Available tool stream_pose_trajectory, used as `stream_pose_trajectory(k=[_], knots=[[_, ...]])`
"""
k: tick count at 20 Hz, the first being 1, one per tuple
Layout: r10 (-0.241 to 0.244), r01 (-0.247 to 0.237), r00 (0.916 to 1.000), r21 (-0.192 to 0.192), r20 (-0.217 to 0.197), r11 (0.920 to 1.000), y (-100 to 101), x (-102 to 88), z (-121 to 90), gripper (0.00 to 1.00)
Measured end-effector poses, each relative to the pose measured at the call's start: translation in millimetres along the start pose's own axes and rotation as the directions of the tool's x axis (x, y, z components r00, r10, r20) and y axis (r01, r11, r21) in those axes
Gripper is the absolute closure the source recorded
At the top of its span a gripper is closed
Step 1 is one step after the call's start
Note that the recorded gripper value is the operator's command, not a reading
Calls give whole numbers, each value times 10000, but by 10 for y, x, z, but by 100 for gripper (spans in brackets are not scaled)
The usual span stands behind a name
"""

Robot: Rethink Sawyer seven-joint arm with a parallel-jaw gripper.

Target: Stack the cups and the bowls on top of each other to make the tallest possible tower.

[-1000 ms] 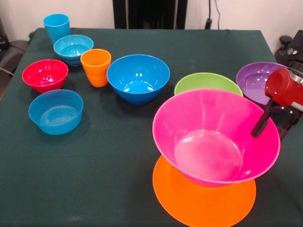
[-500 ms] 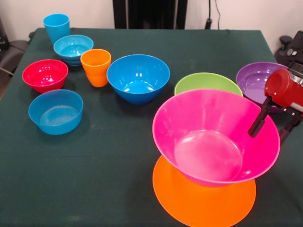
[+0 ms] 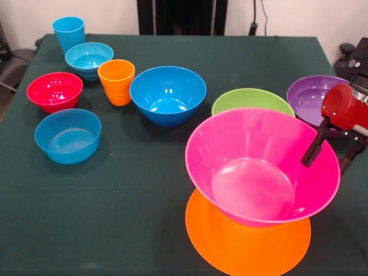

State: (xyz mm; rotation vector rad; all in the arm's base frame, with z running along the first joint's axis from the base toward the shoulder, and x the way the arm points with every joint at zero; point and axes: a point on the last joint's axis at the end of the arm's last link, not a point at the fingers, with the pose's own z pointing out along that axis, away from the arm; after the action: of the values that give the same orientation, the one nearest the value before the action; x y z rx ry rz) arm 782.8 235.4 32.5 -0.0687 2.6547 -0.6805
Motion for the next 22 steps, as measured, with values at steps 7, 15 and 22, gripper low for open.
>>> stream_pose_trajectory(k=[7, 15, 22], knots=[[-9, 9, 10000, 42, -74, 10000, 13, -13, -78, 0], [53, -49, 9996, 153, -263, 9999, 2, -85, -307, 0], [296, -290, 9991, 232, -293, 9993, -123, -255, -592, 0]])
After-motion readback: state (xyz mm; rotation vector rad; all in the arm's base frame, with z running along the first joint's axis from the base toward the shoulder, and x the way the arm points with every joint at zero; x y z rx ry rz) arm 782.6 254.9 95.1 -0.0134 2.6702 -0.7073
